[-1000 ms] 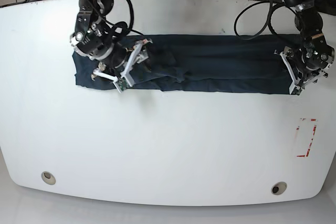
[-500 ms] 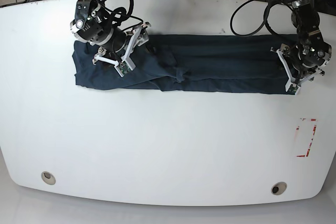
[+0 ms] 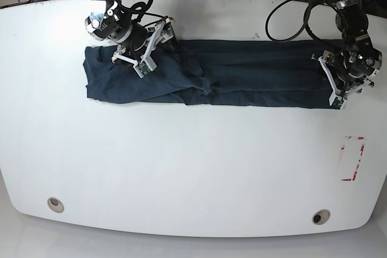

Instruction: Layout the t-shirt on the table in an organized manner, then fold the t-shirt properly

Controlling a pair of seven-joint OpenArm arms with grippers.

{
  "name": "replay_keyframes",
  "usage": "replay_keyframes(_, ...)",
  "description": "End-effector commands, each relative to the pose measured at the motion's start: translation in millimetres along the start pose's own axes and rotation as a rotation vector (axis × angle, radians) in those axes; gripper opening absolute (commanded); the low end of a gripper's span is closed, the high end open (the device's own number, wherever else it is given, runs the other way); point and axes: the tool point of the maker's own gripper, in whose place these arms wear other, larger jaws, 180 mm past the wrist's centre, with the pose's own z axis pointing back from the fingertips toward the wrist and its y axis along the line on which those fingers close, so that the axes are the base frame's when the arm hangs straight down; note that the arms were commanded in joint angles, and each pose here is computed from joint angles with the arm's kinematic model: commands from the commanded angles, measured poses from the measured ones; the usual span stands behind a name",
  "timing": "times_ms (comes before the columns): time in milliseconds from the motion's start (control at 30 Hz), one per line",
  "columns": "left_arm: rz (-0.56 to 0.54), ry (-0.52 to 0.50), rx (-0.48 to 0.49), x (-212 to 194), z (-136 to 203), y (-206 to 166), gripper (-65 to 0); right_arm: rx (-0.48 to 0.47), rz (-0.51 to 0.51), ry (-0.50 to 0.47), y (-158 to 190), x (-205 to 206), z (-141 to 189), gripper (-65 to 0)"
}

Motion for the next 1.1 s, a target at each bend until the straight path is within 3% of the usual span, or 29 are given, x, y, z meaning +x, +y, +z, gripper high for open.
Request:
replay_keyframes(0,-0.007,-0.026,0.027,9,6,10,-31.1,0.008,-0.01,-0.052,-2,9,-2,-28.9)
replay_keyframes(167,-0.007,-0.022,0.025,7,5,9,-31.1,0.005,-0.011,-0.038,-8,2,-2,-47.6)
replay_keyframes(267,-0.008,-0.012,0.021,2,5,8,-31.1,0.001,-0.003,-0.043,-9,4,0,-54.2)
replay_keyframes(667,-0.008,-0.009,0.019,0,5,7,-31.1,-0.039,0.074,-0.064,-11,16,22,-56.3)
replay_keyframes(1067,-0.011,-0.006,0.023,0,5,9,-31.1,-0.074,0.139,0.045,-21,-1,38,-55.6)
